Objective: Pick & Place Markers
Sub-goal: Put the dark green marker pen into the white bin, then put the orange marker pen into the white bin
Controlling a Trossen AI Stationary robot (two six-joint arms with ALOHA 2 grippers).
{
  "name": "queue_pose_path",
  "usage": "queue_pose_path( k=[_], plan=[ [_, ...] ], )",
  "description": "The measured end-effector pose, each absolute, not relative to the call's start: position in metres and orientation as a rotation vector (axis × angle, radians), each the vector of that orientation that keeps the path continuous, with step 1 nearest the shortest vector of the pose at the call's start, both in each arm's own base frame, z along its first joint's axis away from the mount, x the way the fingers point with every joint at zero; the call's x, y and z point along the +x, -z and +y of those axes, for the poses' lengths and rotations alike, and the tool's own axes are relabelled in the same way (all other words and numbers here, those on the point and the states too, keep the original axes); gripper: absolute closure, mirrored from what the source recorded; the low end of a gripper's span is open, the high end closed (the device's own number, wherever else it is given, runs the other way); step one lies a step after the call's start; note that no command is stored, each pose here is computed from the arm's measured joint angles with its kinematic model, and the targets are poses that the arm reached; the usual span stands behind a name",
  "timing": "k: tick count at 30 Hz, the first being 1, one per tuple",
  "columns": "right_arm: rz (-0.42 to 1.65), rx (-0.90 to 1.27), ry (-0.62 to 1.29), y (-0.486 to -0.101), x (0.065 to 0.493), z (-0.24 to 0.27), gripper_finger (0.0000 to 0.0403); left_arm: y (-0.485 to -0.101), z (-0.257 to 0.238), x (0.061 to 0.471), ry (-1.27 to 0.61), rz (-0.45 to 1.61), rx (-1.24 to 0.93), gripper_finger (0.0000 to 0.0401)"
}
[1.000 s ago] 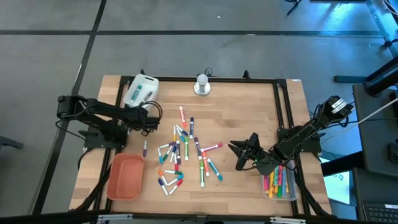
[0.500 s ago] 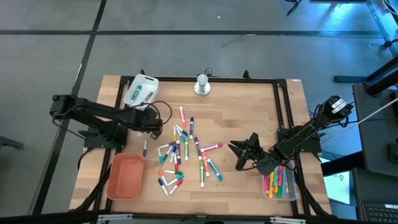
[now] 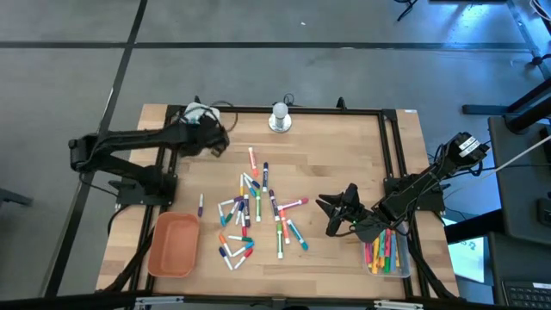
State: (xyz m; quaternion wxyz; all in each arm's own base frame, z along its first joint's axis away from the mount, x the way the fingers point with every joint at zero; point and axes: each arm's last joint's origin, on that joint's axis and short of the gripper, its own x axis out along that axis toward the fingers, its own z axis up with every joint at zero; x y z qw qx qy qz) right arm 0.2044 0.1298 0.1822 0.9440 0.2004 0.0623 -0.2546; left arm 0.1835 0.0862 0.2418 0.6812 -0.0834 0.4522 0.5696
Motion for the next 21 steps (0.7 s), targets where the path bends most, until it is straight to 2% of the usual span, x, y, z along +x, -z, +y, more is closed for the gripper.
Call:
queue_pose_path(
  k=[4,10,14,16,21],
  plan=[
    [0.133,0.385,0.519,-0.182,0.205,0.129,0.0296,-0.239,0.116,0.174,-1.408,1.027,-0.198,0.0330],
    [0.134,0.379,0.519,-0.182,0.205,0.129,0.0296,-0.233,0.141,0.171,-1.409,1.056,-0.257,0.0278],
    [0.135,0.375,0.518,-0.182,0.205,0.129,0.0296,-0.235,0.149,0.175,-1.385,1.002,-0.246,0.0248],
    [0.141,0.352,0.516,-0.182,0.205,0.129,0.0296,-0.236,0.150,0.182,-1.316,0.931,-0.317,0.0239],
    [0.132,0.330,0.537,-0.183,0.205,0.128,0.0296,-0.233,0.132,0.226,-0.966,0.768,-0.424,0.0234]
  ],
)
